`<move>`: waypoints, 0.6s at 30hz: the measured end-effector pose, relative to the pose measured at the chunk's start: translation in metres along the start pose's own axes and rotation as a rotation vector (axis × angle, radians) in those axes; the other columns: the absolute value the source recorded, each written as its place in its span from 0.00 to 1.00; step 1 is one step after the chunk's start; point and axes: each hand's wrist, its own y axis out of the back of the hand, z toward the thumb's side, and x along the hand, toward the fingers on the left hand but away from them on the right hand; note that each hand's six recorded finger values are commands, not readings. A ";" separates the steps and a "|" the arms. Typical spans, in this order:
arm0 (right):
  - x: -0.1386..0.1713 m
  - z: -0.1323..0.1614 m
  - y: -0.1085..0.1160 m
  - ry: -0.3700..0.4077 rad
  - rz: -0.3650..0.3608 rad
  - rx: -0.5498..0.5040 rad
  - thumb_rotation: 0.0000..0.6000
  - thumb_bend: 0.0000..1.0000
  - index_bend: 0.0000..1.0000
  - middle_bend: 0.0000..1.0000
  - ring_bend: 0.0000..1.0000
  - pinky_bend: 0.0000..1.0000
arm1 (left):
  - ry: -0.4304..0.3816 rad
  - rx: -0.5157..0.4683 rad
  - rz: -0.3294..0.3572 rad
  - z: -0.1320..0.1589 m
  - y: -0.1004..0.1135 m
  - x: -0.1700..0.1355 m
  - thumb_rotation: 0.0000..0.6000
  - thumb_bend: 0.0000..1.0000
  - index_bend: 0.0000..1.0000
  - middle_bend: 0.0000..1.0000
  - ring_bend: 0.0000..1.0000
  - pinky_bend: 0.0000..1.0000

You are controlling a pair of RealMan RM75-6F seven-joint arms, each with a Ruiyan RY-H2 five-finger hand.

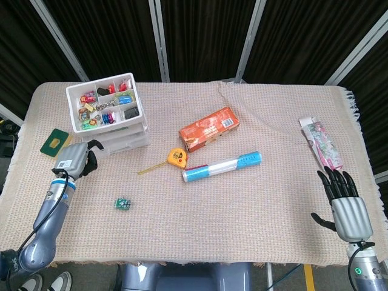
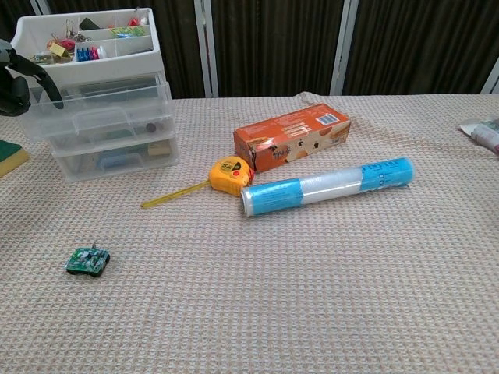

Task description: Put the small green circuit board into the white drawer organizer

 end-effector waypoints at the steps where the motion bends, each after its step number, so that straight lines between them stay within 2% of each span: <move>1: 0.000 0.000 0.000 0.000 0.000 0.000 1.00 0.01 0.01 0.00 0.00 0.00 | -0.001 0.000 -0.002 -0.001 0.000 -0.001 1.00 0.92 0.38 0.89 0.87 0.66; 18: 0.000 0.000 0.000 0.000 -0.002 0.000 1.00 0.01 0.01 0.00 0.00 0.00 | -0.032 -0.018 -0.013 -0.003 -0.003 -0.012 1.00 0.92 0.38 0.89 0.87 0.66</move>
